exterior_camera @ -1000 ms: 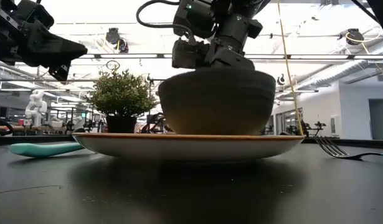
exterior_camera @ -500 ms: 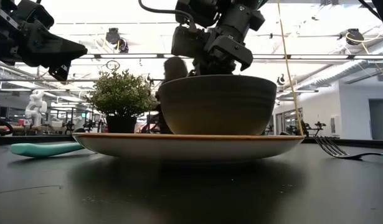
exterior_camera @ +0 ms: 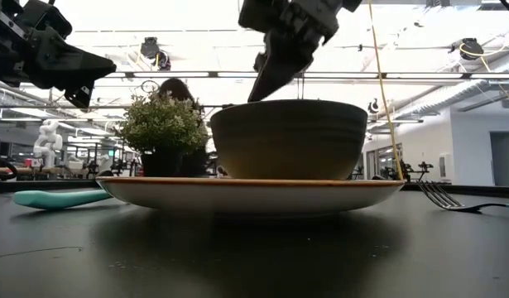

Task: Set table place
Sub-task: Put the black bowl on the yellow plate

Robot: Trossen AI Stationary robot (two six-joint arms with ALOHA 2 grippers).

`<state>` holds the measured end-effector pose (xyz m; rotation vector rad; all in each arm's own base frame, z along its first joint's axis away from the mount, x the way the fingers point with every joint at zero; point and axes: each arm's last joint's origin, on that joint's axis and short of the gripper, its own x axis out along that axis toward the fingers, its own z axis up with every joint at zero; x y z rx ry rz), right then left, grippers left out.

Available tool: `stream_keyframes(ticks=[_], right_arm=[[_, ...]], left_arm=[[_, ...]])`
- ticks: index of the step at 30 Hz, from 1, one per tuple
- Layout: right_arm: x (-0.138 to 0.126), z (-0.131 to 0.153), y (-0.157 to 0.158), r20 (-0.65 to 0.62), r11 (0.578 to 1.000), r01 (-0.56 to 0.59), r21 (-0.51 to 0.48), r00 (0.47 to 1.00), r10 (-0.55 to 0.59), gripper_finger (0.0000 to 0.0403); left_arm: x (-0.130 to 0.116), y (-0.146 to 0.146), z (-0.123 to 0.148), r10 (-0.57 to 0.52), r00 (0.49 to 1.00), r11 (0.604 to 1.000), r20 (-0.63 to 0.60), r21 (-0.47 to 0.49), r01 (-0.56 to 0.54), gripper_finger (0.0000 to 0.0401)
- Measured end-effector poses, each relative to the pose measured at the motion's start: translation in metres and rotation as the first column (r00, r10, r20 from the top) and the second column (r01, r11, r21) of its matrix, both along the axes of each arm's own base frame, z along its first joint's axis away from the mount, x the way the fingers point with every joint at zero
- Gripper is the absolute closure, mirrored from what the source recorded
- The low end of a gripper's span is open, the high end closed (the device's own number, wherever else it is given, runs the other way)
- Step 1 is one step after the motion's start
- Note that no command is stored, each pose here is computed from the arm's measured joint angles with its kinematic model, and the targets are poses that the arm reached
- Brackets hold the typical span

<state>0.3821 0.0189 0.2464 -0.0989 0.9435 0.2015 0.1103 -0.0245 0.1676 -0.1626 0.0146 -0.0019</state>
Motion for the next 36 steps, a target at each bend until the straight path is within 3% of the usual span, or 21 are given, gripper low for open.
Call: stream_keyframes(ticks=[4,10,14,20,27,32,36], right_arm=[[-0.007,0.015,0.000,0.034,1.000,-0.007,-0.004,0.999,0.007,0.0323],[-0.019,0.028,0.000,0.096,0.997,-0.073,-0.025,0.993,0.075,0.0395],[-0.035,0.035,-0.005,0.208,0.994,-0.107,0.032,0.973,0.098,0.0401],[-0.075,0.043,-0.017,0.329,0.997,-0.067,0.033,0.943,0.053,0.0402],[-0.116,0.047,-0.022,0.400,0.998,-0.032,0.050,0.917,0.010,0.0403],[-0.141,0.048,-0.019,0.445,0.995,-0.079,0.060,0.895,0.044,0.0403],[-0.162,0.045,-0.018,0.530,0.994,-0.091,0.064,0.847,0.044,0.0403]], left_arm=[[0.000,0.000,0.000,0.000,1.000,1.000,0.000,0.001,0.000,0.0370],[0.000,0.000,0.000,0.000,1.000,1.000,-0.001,0.001,0.000,0.0370],[0.000,0.000,0.000,0.000,1.000,1.000,-0.001,0.002,0.000,0.0370],[0.000,0.000,0.000,0.000,1.000,1.000,-0.002,0.008,0.000,0.0370],[0.000,0.000,0.000,-0.001,1.000,1.000,-0.001,0.028,0.001,0.0370],[0.000,0.000,-0.004,-0.001,0.999,0.994,-0.038,0.114,0.006,0.0370],[0.000,0.000,-0.002,-0.001,1.000,0.992,-0.024,0.126,0.004,0.0370]])
